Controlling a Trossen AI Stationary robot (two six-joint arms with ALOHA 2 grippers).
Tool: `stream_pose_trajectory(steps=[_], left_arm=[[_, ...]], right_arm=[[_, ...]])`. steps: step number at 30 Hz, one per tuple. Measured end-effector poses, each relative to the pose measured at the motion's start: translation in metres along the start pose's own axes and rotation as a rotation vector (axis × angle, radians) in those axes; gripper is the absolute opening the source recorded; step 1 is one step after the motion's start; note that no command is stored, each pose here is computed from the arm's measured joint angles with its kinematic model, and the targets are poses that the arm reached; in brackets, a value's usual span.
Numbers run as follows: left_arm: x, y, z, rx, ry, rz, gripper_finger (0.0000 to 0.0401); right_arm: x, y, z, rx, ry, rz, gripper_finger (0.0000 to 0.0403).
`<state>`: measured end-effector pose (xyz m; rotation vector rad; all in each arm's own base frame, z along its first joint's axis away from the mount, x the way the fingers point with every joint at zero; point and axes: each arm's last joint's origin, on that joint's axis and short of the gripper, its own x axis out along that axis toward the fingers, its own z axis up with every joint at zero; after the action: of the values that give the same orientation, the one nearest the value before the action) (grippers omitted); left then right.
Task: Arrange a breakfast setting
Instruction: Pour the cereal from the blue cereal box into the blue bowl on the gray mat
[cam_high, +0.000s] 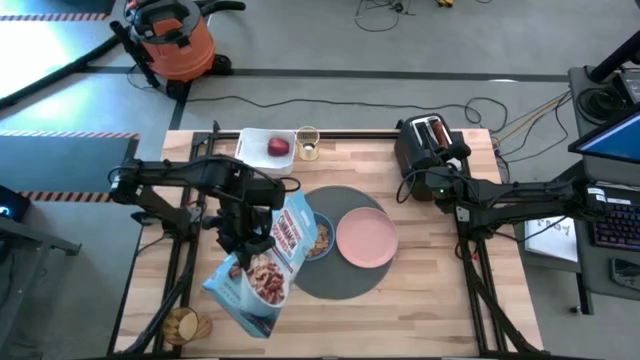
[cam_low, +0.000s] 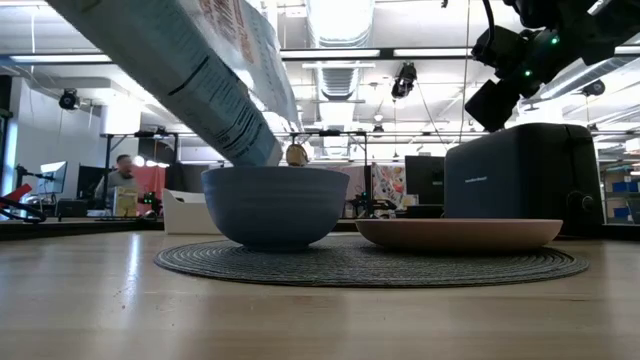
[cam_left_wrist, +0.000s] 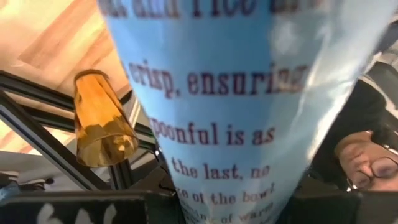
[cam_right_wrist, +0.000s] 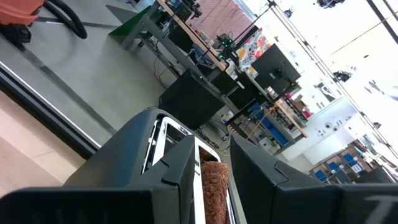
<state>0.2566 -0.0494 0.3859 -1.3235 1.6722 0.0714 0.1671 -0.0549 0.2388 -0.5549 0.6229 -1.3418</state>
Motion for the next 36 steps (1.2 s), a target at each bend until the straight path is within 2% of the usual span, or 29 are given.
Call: stream_pose_trajectory(steps=[6,14,21,25,36], left_arm=[[0.001,0.0,-0.001,0.02,0.019,-0.002,0.0101],[-0.002,0.001,-0.001,0.021,-0.019,0.008,0.0101],[0.006,0.0,-0.004,0.054,-0.14,0.101,0.0101],[0.015,-0.002,-0.013,0.097,-0.149,0.143,0.0101],[0.043,-0.005,-0.041,0.163,-0.33,0.304,0.0102]], right_arm=[[0.0,0.0,0.0,0.0,0.0,0.0,0.0093],[0.0,0.0,0.0,0.0,0.0,0.0,0.0093],[0.0,0.0,0.0,0.0,0.0,0.0,0.0093],[0.0,0.0,0.0,0.0,0.0,0.0,0.0093],[0.0,0.0,0.0,0.0,0.0,0.0,0.0093]])
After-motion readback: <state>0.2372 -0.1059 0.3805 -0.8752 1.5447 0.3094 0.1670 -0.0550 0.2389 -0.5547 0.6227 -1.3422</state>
